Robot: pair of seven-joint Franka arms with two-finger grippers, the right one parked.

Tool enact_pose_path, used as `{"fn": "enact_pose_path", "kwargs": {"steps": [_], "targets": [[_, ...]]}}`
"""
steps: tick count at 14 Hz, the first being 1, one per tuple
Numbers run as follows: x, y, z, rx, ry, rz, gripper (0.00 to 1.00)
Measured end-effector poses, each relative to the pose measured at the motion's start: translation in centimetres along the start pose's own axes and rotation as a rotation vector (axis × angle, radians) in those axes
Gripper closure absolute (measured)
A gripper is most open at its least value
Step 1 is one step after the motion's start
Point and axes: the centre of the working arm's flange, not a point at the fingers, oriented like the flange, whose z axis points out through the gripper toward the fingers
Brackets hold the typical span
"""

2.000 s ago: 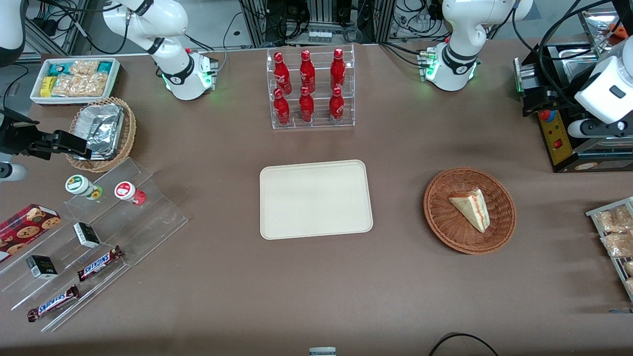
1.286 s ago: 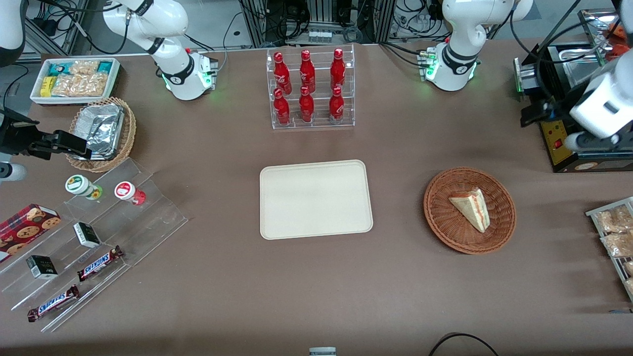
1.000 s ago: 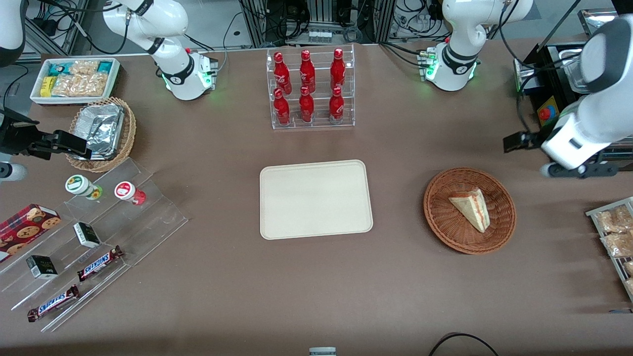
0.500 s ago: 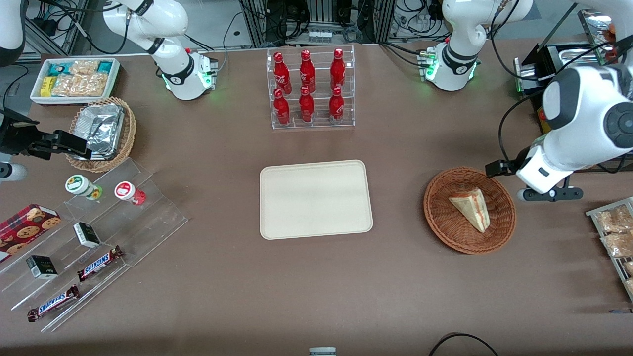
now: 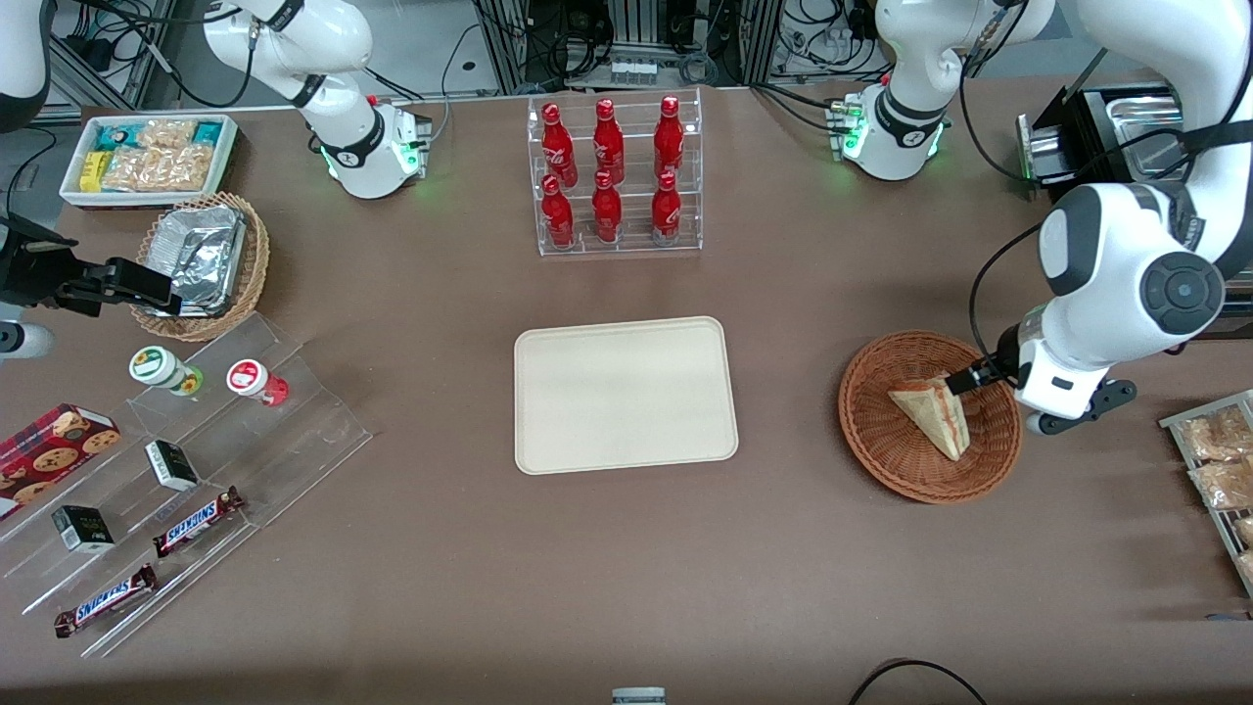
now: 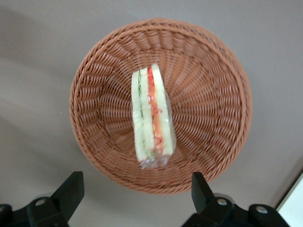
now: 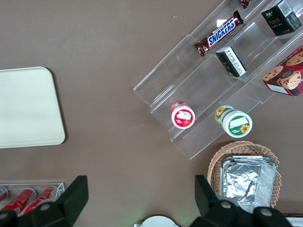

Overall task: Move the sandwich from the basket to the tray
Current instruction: 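Lower the left gripper and close it on the wrapped sandwich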

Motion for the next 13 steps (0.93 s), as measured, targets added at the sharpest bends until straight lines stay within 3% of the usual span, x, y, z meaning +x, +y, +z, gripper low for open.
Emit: {"fn": "enact_pose_path", "kwargs": {"steps": [3,13], "targets": [[-0.4,0.1,2.4,-0.015,0.024,-0.07,0.0],[-0.5,0.0,8.6,-0.02,0.027,-0.134,0.0]]}}
